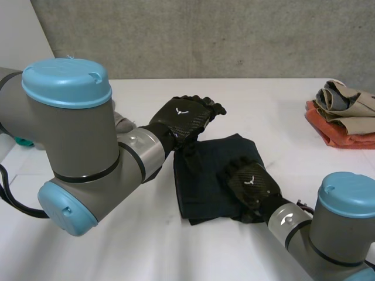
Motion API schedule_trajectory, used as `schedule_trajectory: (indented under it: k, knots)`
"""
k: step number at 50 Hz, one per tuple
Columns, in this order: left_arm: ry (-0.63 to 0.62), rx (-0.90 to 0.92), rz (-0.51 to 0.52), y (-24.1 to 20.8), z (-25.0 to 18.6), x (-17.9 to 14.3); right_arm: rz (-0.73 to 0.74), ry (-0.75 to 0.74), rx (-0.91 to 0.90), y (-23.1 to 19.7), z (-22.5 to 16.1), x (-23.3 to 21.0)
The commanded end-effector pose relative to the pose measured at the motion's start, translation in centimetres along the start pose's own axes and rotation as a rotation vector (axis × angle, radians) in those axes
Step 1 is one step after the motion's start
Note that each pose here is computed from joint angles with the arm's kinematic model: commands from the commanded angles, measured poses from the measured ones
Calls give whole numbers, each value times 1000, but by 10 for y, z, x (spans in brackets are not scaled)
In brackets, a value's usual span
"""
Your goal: Fold the laundry.
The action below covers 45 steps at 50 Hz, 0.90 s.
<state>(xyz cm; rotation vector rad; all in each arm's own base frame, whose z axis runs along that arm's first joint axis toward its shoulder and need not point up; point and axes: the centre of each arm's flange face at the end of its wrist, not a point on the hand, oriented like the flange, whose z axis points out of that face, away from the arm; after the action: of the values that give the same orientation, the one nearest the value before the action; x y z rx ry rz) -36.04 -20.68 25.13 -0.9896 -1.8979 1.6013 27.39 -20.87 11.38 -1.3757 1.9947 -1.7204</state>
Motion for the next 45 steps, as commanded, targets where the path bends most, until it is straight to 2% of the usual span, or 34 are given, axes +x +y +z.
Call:
schedule_trajectory:
  k: [1, 25, 45]
  knots:
    - [2, 2, 0, 0, 0, 0, 9, -15, -12, 0, -5, -2]
    - [-3, -8, -3, 2, -1, -2, -30, 24, 38, 3, 25, 6]
    - [-1, -12, -3, 3, -2, -1, -42, 80, 138, -22, 47, 30]
